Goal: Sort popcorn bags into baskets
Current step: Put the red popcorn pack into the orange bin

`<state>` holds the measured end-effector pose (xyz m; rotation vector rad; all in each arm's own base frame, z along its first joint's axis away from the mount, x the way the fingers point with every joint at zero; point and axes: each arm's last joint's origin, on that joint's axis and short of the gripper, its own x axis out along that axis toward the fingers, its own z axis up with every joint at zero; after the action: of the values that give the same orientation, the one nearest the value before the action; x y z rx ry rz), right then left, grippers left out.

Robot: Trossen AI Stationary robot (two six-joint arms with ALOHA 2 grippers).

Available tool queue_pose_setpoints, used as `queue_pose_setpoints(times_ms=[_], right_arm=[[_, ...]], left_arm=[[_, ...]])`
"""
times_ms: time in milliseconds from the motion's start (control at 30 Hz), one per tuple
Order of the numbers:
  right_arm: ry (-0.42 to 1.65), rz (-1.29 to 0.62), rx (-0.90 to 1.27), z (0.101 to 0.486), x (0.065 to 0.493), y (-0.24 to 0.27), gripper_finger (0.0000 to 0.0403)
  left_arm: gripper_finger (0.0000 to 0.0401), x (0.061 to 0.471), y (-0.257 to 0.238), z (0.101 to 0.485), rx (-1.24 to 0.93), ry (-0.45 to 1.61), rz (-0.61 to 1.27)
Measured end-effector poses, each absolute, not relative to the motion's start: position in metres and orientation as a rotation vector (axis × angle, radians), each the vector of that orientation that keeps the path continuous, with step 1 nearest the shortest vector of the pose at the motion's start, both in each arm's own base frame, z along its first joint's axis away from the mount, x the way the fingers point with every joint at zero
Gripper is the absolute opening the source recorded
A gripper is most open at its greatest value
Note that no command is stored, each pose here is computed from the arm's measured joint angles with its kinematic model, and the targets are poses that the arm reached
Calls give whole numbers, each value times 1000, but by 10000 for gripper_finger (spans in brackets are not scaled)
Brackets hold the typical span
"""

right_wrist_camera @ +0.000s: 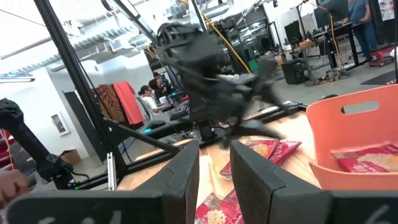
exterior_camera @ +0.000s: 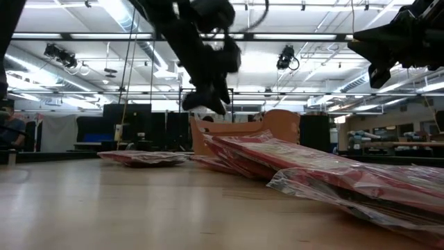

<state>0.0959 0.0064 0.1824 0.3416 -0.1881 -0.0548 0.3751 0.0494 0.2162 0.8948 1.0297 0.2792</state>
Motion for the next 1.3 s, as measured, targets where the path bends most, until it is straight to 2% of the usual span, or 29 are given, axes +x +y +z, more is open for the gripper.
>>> queue_pose_setpoints(times_ms=[167,367,533,733,867,1133,1300], right_arm=[[-188,-55,342,183,96,6,96],[-193,-54,342,183,96,6,96],[-192,-53,342,183,96,6,96],[-195,-53,343,183,96,6,96],[-195,-53,343,183,96,6,96],[-194,-53,343,183,96,6,96],[-194,-53,343,183,96,6,96]], left_arm=[[193,363,14,215,767,1060,60],[188,349,-14,196,701,1196,-17],[188,332,-28,179,738,1302,-28],[188,299,-26,158,667,1548,26],[187,280,-28,147,679,1626,119],[187,249,-27,118,843,1662,271],[187,245,-24,114,921,1612,382]])
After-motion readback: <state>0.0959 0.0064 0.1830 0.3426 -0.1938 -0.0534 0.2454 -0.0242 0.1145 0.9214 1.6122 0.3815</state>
